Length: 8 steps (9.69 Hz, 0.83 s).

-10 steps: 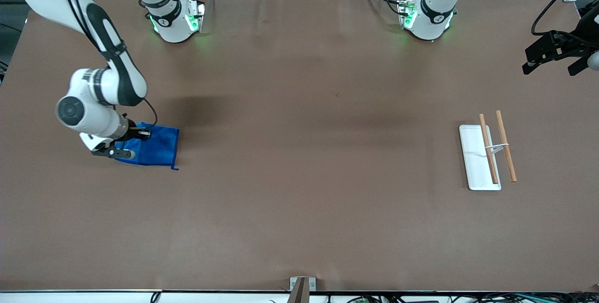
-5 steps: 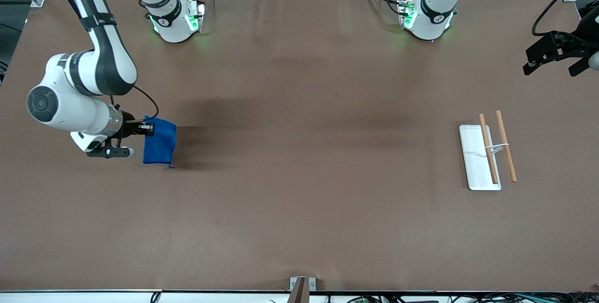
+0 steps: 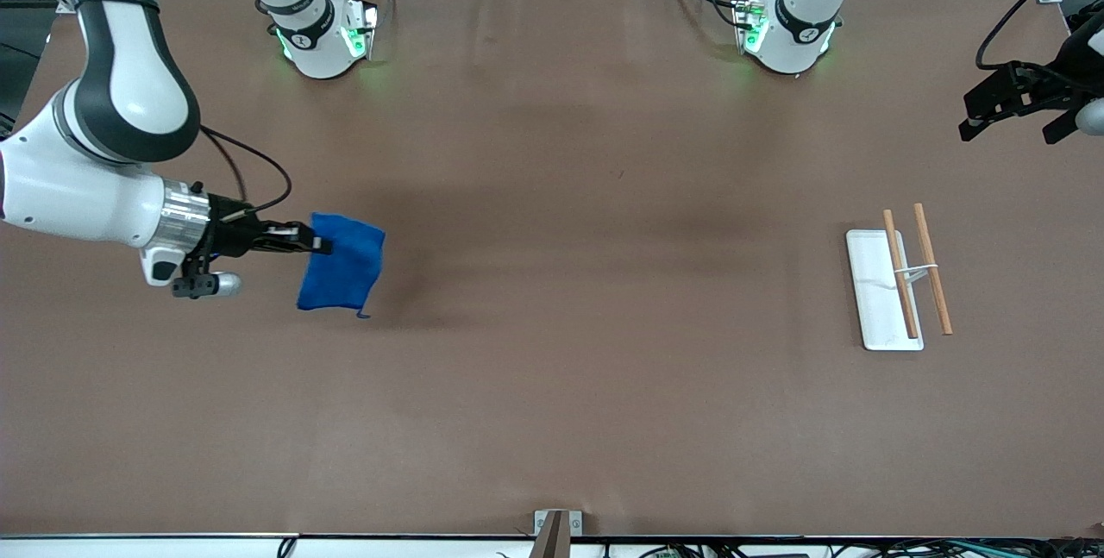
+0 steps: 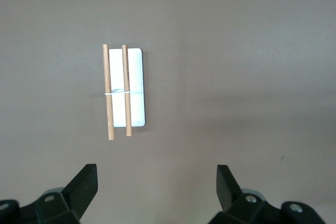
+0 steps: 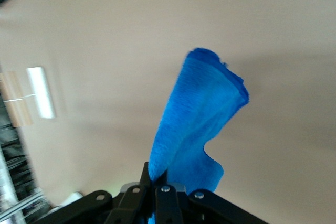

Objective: Right arm passes towel to left arm to hang
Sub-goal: 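Carry the towel to mid-table with the right gripper while the left gripper approaches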

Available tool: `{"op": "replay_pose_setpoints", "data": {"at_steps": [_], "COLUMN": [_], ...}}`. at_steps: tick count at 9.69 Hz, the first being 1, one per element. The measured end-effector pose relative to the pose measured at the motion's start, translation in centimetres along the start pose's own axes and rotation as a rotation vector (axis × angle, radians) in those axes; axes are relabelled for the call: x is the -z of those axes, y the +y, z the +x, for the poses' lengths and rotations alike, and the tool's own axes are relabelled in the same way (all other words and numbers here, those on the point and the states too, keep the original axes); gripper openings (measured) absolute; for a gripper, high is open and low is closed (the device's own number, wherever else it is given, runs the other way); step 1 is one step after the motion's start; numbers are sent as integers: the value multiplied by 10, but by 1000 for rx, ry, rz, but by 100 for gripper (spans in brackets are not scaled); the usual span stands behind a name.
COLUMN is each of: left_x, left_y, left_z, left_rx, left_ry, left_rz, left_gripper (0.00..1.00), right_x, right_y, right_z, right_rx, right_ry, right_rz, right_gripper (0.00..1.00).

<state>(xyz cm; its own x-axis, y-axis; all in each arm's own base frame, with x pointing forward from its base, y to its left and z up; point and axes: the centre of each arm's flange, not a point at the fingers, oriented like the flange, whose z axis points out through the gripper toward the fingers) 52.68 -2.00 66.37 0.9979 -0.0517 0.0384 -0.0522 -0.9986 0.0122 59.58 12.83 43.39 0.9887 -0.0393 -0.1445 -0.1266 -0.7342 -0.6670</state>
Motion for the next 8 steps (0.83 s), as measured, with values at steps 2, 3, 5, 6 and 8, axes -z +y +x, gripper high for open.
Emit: {"op": "replay_pose_setpoints", "data": {"at_steps": [2,3,5,6,8], "left_x": [-4,-8,-17,-21,-27], "left_y": [2,6,18,25,39], "left_z": [0,1,7,9,12], "left_rx": [-16,-30,-34,-33,-26], "left_ry": [-8,-15,-32,-40,-57], "left_rz": [-3,-29,-138,-219,-376], "left_gripper": [100,100,100,100,100], "right_x": [-23,-32,-37,-42,-64], "right_y": [-60,-90,-158,-191,-241], "right_z": [-10,-15,-28,-39,-60], "right_rx": [-6,-12,-3,10,9], "right_ry": [10,33,90,111,133], "right_rz": [209,302,463,519,594], "right_gripper": [4,4,4,4,4]}}
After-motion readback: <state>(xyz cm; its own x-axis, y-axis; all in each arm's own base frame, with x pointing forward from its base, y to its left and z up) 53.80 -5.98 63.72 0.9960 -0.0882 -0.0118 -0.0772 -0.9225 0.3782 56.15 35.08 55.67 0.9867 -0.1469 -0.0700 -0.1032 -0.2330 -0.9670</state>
